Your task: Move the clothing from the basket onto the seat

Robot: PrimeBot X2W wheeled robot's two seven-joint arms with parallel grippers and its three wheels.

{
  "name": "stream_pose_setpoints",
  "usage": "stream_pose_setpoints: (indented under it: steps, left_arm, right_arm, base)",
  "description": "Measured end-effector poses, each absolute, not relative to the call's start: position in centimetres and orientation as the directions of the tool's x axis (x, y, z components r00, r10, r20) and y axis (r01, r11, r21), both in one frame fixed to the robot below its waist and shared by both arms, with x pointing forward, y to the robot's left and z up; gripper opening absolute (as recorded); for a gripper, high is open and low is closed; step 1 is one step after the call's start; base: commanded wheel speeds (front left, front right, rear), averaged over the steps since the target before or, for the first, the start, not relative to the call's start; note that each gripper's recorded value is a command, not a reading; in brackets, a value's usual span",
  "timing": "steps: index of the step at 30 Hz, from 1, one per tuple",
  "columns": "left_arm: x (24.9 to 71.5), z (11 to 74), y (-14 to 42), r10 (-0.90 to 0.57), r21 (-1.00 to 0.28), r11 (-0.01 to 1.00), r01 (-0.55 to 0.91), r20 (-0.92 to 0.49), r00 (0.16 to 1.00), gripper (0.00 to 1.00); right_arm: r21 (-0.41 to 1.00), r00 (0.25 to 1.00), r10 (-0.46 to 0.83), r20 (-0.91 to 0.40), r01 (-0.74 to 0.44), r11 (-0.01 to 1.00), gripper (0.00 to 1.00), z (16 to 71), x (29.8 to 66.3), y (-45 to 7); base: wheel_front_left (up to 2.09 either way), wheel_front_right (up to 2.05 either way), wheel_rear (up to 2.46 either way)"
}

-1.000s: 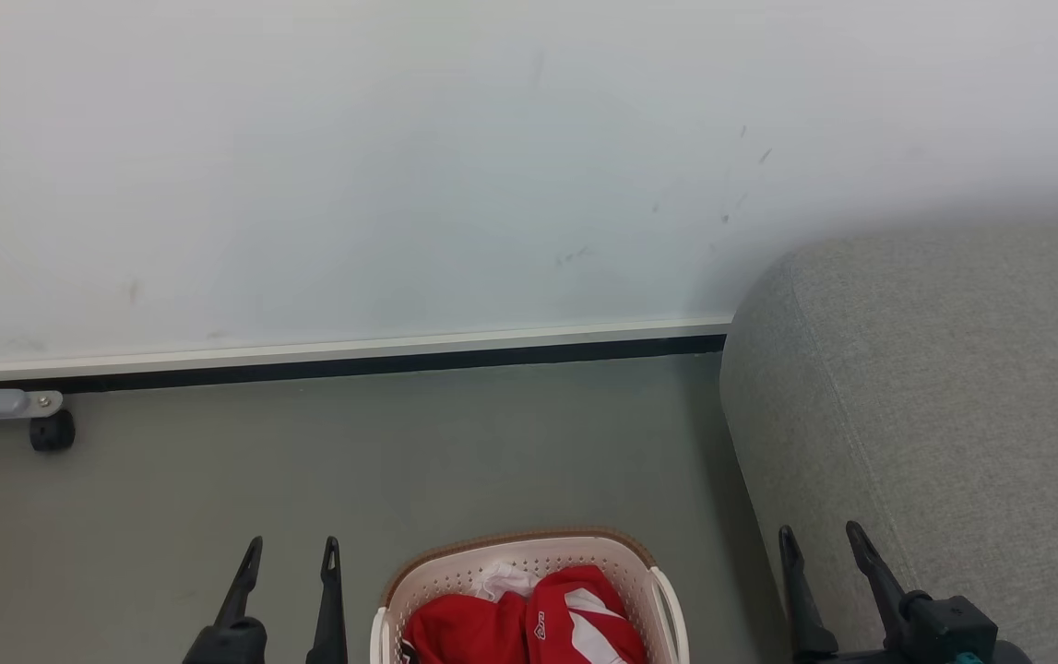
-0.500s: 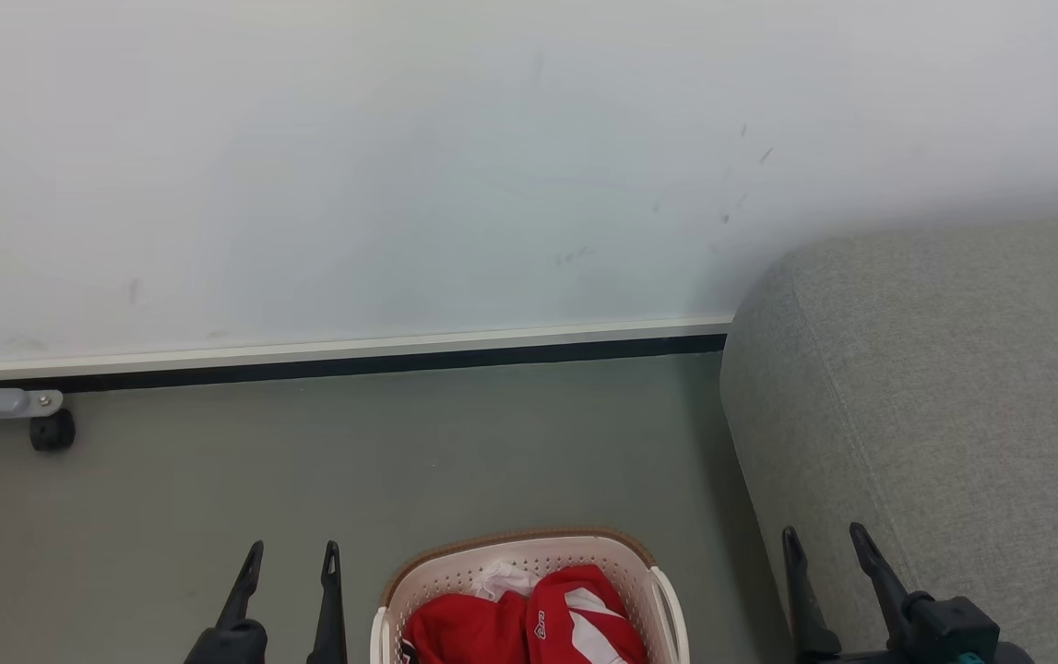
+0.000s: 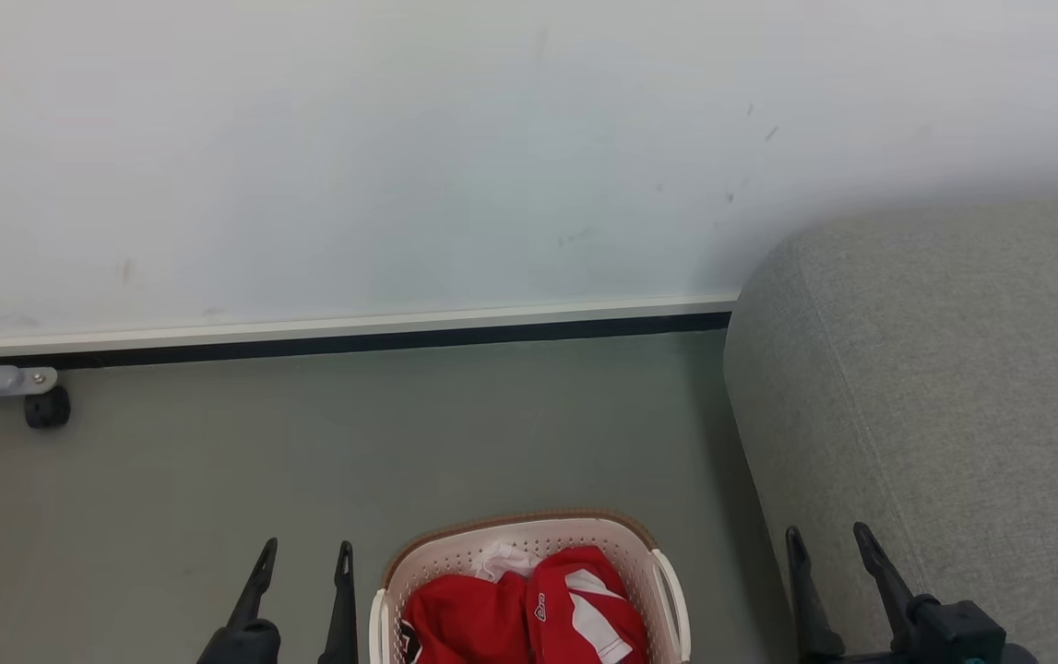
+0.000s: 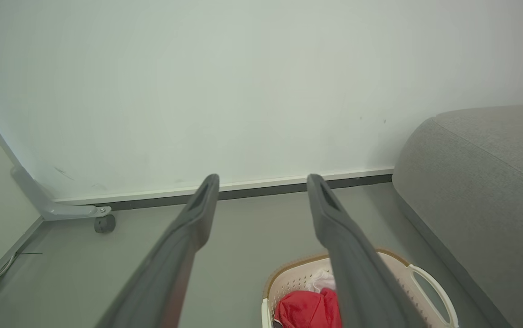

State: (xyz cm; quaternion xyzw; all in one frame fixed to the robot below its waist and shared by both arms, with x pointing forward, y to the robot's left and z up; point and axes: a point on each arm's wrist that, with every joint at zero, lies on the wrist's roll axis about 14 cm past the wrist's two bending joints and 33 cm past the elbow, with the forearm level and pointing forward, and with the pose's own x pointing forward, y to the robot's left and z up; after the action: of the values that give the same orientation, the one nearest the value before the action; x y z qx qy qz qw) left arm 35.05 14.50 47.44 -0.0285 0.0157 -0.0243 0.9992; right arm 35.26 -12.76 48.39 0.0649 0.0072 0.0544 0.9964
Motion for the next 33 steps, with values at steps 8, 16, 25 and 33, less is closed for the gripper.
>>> stream_pose_setpoints:
  steps: [8,16,25,33]
  left_arm:
    - [36.1,46.0,13.3,-0.1,-0.054,0.994,0.096,-0.073,0.992,1.0]
    - [37.9,42.2,10.0,-0.221,-0.045,0.975,0.217,-0.179,0.959,1.0]
    - [40.1,37.5,6.8,-0.325,-0.051,0.944,0.325,-0.295,0.898,1.0]
    - [41.4,32.7,4.1,-0.398,-0.075,0.912,0.404,-0.407,0.822,1.0]
  right_arm:
    - [0.134,0.995,0.097,-0.022,-0.093,0.987,1.0,47.9,36.4,-13.2]
    - [0.131,0.996,0.073,-0.047,-0.066,0.989,1.0,46.8,38.5,-14.0]
    - [0.114,0.998,0.039,-0.051,-0.033,0.993,1.0,46.1,40.8,-15.2]
    - [0.093,1.0,0.015,-0.027,-0.013,0.996,1.0,45.9,43.4,-16.2]
  base:
    - [0.0,0.0,0.0]
    - [0.0,0.0,0.0]
    - [0.0,0.0,0.0]
    - [0.0,0.0,0.0]
